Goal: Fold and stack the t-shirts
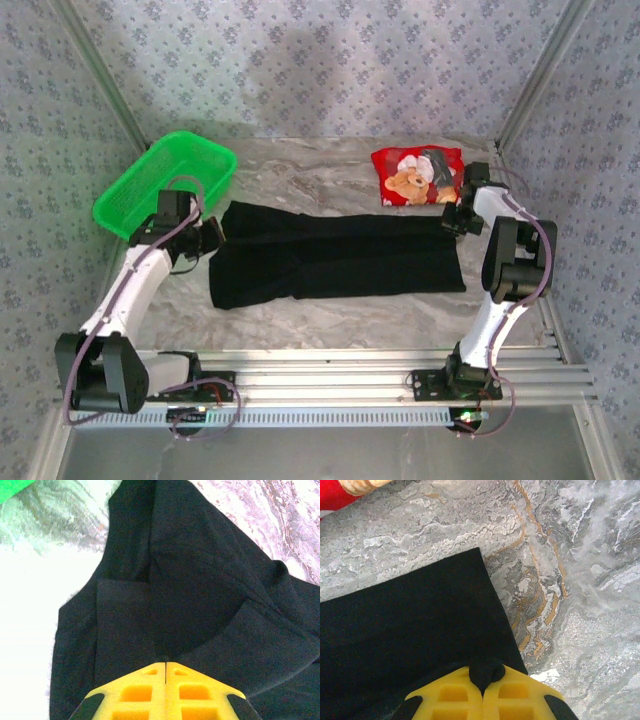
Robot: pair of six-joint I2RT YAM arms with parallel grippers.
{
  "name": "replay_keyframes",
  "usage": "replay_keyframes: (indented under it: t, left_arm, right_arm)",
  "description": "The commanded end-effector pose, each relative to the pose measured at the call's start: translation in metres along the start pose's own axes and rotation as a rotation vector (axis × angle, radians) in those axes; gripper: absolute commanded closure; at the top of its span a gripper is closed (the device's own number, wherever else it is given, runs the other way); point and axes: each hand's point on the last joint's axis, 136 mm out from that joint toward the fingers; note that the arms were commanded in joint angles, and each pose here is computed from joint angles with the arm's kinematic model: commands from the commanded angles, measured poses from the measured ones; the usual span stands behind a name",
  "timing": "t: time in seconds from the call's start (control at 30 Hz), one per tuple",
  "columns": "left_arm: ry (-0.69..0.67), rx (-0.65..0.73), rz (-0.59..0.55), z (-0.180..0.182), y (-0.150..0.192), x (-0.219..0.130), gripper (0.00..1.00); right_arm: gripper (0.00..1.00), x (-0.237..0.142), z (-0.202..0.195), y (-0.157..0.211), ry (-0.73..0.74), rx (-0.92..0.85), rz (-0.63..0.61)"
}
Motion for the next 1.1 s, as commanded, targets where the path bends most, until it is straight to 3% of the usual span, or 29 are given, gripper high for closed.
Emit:
replay_keyframes:
  t: [0.0, 0.3, 1.07]
  left_arm:
    - [0.03, -0.02, -0.044, -0.004, 0.001, -0.013, 1.0]
    - [0.022, -0.031, -0.007, 0.001, 0.029, -0.012, 1.0]
    - [-0.129, -0.141, 0.088, 0.068, 0.082, 0.023, 1.0]
  right_arm:
    - [1.0, -0.009, -0.014, -0.002, 0.059, 0.045, -0.021]
    - [1.0, -0.002, -0.015, -0.001, 0.071, 0.044, -0.005]
    - [1.0, 0.013, -0.014, 0.01, 0.084, 0.048, 0.042]
Point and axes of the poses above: each hand's point on the last joint's axis, 136 mm out from that joint toward the fingers, its own x axis out along the fingers, its own z axis along the line the jaws close on, y = z × x, and after that the axes turned 15 degrees about -x, right-handed
